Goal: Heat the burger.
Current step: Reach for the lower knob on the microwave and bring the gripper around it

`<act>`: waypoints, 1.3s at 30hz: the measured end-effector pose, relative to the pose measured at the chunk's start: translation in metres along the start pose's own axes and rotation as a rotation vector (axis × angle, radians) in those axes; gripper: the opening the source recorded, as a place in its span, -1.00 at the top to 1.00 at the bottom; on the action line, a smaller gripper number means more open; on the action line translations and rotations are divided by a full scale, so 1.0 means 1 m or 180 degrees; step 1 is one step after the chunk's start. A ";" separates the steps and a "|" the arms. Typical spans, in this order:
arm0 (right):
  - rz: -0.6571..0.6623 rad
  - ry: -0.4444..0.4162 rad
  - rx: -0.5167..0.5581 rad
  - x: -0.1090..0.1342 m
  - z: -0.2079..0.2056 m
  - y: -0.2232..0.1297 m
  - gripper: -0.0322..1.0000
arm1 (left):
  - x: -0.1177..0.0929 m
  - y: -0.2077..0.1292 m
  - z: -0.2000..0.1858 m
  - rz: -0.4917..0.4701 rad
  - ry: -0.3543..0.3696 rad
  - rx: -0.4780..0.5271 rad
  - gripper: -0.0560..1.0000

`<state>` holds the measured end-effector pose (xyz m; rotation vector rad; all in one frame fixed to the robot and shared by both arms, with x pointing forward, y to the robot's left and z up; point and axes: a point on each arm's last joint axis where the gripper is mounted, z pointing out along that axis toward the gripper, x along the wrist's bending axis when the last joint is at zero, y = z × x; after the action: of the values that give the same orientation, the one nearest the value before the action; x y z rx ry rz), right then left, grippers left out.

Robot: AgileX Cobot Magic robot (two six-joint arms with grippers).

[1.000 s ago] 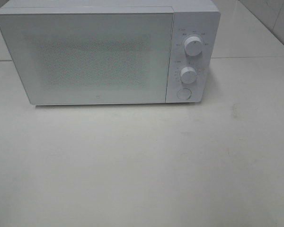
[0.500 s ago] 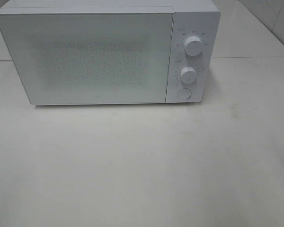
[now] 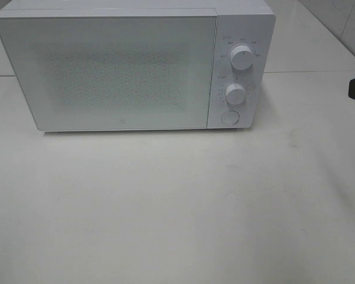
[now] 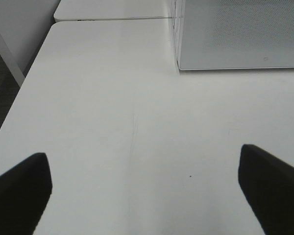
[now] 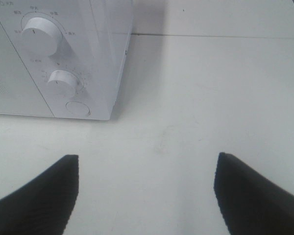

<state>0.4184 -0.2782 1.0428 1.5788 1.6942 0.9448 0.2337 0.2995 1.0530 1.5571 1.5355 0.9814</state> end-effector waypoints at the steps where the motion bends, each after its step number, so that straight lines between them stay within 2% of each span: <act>1: 0.0000 0.0000 0.0000 0.000 0.000 0.000 -0.49 | 0.000 0.000 0.000 0.0000 0.0000 0.0000 -0.95; 18: -0.0059 0.0127 -0.0629 0.005 0.057 0.013 -0.49 | 0.000 0.000 0.000 0.0000 0.0000 -0.0006 -0.95; 23: -0.0032 0.0191 -0.0787 0.012 0.064 0.001 -0.49 | 0.000 0.000 0.000 0.0000 0.0000 -0.0006 -0.95; 25: -0.0181 0.0256 -0.0851 0.023 0.066 -0.010 -0.49 | 0.000 0.000 0.000 0.0000 0.0000 -0.0006 -0.95; 31: -0.0270 0.0210 -0.0954 0.035 0.071 -0.023 -0.49 | 0.000 0.000 0.000 0.0000 0.0000 -0.0006 -0.95; 39: -0.0256 0.0009 -0.1033 0.054 0.083 -0.034 -0.49 | 0.000 0.000 0.000 0.0000 0.0000 -0.0006 -0.95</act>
<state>0.4644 -0.2181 0.9703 1.2873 1.5047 1.1167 0.2337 0.2995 1.0532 1.5557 1.5342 0.9827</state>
